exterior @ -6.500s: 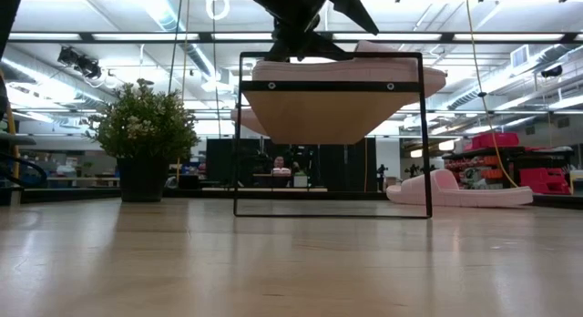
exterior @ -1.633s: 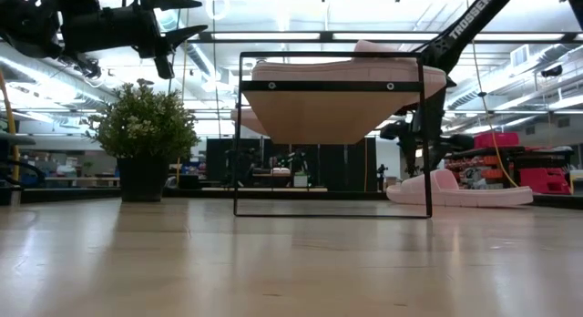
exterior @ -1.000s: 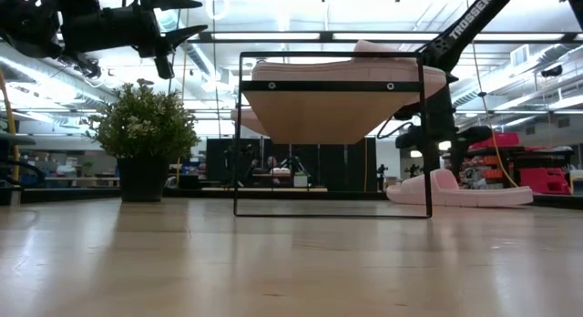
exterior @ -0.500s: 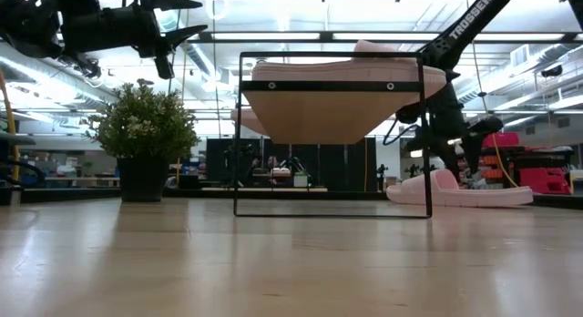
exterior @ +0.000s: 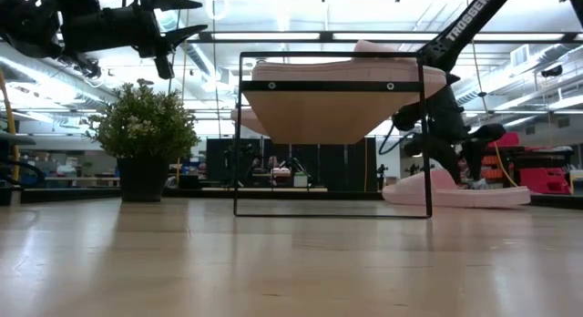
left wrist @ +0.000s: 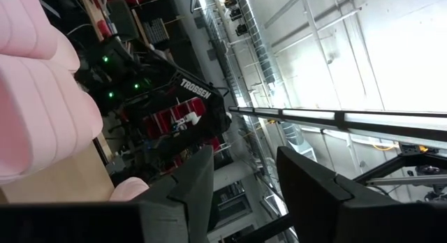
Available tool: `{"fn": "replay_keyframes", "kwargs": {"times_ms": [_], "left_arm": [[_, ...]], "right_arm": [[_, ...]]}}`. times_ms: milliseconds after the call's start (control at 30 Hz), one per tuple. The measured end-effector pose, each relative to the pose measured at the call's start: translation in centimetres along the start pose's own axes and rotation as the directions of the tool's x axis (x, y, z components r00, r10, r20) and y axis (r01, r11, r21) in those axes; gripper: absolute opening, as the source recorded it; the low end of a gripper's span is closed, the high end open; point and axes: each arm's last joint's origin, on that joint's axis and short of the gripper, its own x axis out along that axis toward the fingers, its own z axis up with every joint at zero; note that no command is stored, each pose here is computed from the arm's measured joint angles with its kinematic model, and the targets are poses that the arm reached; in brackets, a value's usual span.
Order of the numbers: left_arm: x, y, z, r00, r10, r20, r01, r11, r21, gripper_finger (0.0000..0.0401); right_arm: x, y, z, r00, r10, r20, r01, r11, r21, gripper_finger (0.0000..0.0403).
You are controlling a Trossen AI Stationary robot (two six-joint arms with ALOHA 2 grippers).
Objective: Pick and place slides into the shelf
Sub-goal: Put the pink slide on the shelf
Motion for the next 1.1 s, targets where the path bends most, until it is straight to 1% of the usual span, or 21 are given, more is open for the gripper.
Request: {"fn": "replay_keyframes", "kwargs": {"times_ms": [167,267,433,533,567,633,767,867,933,1000,1100], "left_arm": [[0.0,0.0,0.0,1.000,0.000,0.000,0.000,1.000,0.000,0.0161],[0.0,0.0,0.0,1.000,0.000,0.000,0.000,1.000,0.000,0.0162],[0.0,0.0,0.0,1.000,0.000,0.000,0.000,1.000,0.002,0.0159],[0.0,0.0,0.0,1.000,0.000,0.000,0.000,1.000,0.005,0.0158],[0.0,0.0,0.0,1.000,0.000,0.000,0.000,1.000,0.005,0.0158],[0.0,0.0,0.0,1.000,0.000,0.000,0.000,1.000,0.005,0.0159],[0.0,0.0,0.0,1.000,0.000,0.000,0.000,1.000,0.006,0.0160],[0.0,0.0,0.0,1.000,0.000,-0.001,0.000,1.000,0.006,0.0158],[0.0,0.0,0.0,1.000,0.000,-0.001,0.000,1.000,0.007,0.0158],[0.0,0.0,0.0,1.000,0.000,0.000,0.000,1.000,0.007,0.0159],[0.0,0.0,0.0,1.000,0.000,-0.001,0.000,1.000,0.007,0.0161]], "right_arm": [[-0.2,1.0,-0.9,0.999,0.035,-0.021,-0.035,0.999,-0.023,0.0187],[-0.7,1.4,-1.4,0.999,0.043,-0.006,-0.043,0.999,-0.033,0.0187],[-2.1,0.7,-1.8,0.996,0.058,0.066,-0.057,0.998,-0.028,0.0187],[-3.3,0.1,-2.2,0.988,0.106,0.109,-0.104,0.994,-0.024,0.0187],[-3.6,-0.1,-2.4,0.985,0.124,0.123,-0.120,0.992,-0.039,0.0187],[-4.4,-0.3,-2.8,0.977,0.155,0.146,-0.141,0.985,-0.104,0.0187],[-5.6,-0.6,-3.9,0.964,0.185,0.192,-0.134,0.958,-0.254,0.0187],[-5.6,-1.0,-4.7,0.960,0.209,0.187,-0.147,0.943,-0.300,0.0187],[-5.1,-1.3,-5.2,0.960,0.230,0.163,-0.174,0.939,-0.297,0.0187],[-4.3,-1.5,-5.5,0.961,0.233,0.151,-0.187,0.945,-0.268,0.0187],[-3.0,-1.8,-6.0,0.958,0.240,0.156,-0.216,0.963,-0.159,0.0187]]}}
